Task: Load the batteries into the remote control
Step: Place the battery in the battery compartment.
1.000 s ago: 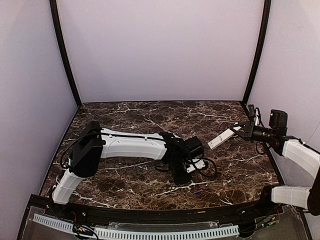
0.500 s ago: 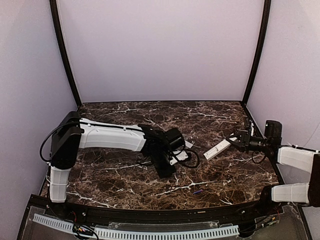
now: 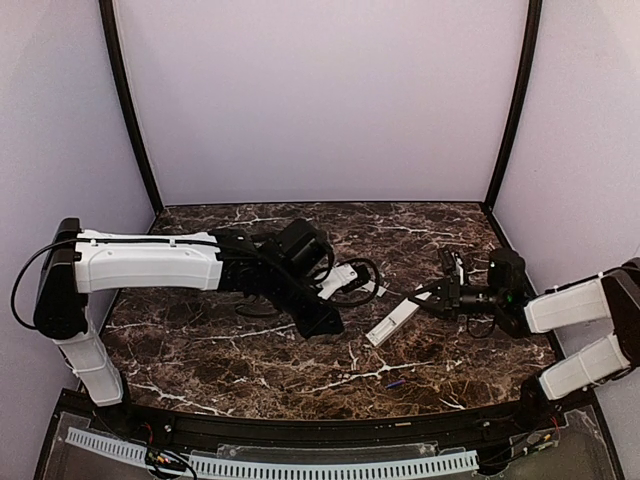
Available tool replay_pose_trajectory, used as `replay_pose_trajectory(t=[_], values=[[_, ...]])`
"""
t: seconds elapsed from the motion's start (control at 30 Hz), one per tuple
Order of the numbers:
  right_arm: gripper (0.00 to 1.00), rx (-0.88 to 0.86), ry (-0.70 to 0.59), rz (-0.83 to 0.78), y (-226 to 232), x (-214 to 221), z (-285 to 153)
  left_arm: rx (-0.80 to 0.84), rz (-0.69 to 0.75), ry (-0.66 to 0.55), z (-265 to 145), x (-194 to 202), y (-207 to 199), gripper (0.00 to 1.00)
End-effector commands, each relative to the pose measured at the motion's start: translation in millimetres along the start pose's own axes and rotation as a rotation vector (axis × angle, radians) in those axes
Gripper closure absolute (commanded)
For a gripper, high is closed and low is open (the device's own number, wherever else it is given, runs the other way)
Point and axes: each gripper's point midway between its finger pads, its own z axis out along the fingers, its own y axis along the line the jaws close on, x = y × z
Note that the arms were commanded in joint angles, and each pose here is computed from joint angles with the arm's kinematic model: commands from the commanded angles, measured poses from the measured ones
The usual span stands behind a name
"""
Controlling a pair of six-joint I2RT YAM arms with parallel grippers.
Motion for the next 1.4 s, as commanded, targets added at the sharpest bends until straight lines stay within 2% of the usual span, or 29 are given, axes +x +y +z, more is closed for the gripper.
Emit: replay_pose_trajectory(t=[0.0, 0.63, 0.87, 1.37], values=[[1.0, -0.047, -0.034, -0.042, 14.9, -9.0, 22.4, 0.039, -0.078, 0.005, 1.2, 10.8, -4.5, 1.0], [1.0, -0.17, 0.03, 0.013, 14.9, 15.3, 95.4, -0.03, -0.142, 0.099, 24.0, 31.0, 6.3, 0.94], [1.0, -0.197, 0.036, 0.021, 16.2, 19.2, 101.3, -0.079, -0.157, 0.153, 28.7, 44.1, 16.8, 0.92], [1.0, -0.215, 0.038, 0.019, 22.0, 23.9, 109.2, -0.059, -0.166, 0.196, 40.0, 44.4, 14.9, 0.89]])
